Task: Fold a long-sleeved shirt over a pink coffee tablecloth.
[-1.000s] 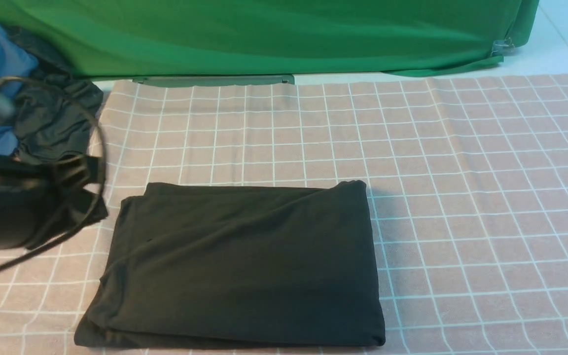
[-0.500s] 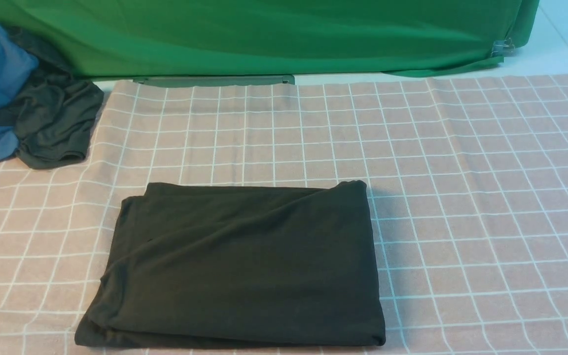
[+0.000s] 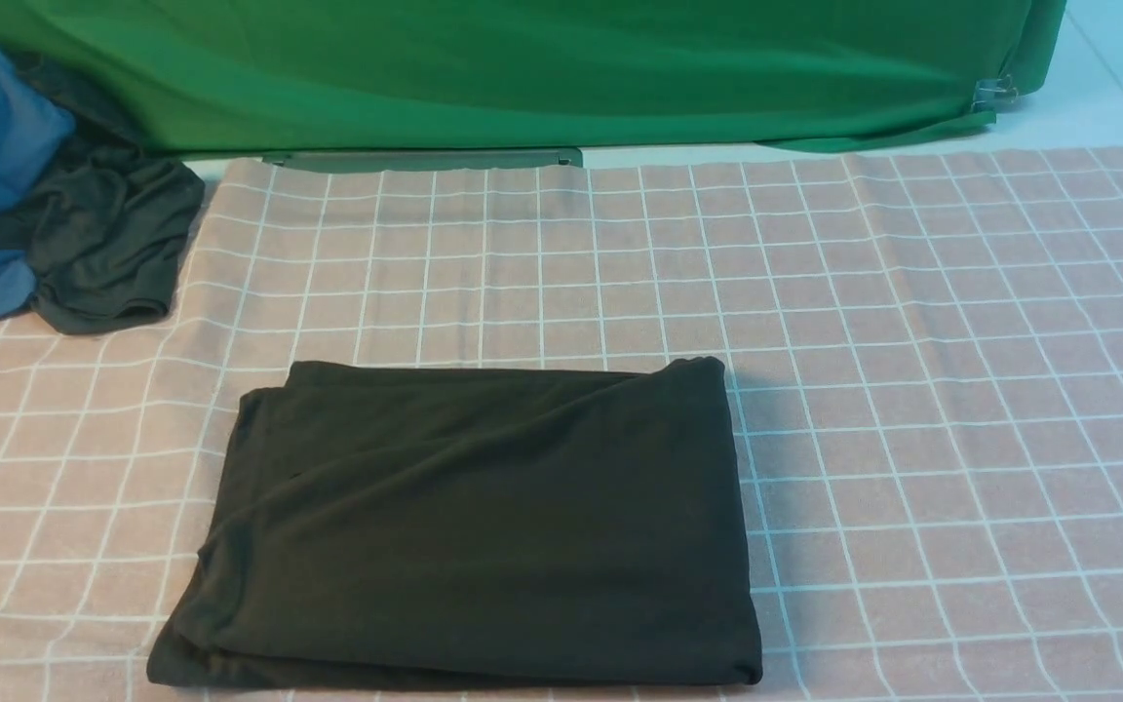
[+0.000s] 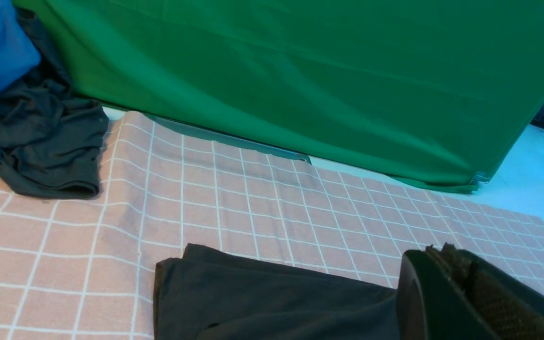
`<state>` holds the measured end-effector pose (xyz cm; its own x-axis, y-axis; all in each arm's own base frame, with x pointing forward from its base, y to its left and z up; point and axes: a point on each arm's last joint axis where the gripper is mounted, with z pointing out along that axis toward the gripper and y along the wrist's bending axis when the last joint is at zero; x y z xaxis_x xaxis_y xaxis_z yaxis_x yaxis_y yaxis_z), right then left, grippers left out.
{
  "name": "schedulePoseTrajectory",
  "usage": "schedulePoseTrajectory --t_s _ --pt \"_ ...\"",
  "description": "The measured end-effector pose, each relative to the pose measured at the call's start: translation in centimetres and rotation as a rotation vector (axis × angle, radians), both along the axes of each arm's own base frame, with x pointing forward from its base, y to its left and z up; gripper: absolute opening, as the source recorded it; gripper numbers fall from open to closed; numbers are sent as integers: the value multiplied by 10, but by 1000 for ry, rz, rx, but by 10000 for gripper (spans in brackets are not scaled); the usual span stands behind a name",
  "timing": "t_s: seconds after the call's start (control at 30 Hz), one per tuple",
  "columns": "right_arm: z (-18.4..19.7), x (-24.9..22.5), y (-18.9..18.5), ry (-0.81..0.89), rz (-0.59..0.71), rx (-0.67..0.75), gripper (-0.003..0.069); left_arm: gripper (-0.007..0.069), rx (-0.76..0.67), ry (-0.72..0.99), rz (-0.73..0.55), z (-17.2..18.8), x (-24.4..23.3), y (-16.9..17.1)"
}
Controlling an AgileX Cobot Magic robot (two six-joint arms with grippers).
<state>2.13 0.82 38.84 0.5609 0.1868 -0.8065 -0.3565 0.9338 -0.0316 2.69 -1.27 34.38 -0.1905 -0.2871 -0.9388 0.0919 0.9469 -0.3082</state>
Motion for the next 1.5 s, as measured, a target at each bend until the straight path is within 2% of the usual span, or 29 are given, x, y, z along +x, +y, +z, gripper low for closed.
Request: schedulePoseTrajectory --t_s 0.37,0.57,0.77,0.8,0.83,0.97,1.1,1.3,1.5 --pt "0 0 0 0 0 0 235 13 9 -4 4 0 0 0" --pt "0 0 0 0 0 0 236 13 -5 -101 42 -10 14 4" --pt "0 0 0 0 0 0 237 13 44 -9 122 -98 41 11" --pt "0 0 0 0 0 0 237 13 45 -16 123 -97 41 11" --pt "0 0 0 0 0 0 237 13 46 -6 129 -117 42 12" --pt "0 0 0 0 0 0 237 13 52 -37 133 -142 37 12" --pt "0 0 0 0 0 0 236 13 47 -104 135 -144 31 12" --pt "0 0 0 0 0 0 237 13 49 -11 134 -154 29 12" --pt "0 0 0 2 0 -1 237 13 46 -1 134 -154 29 12"
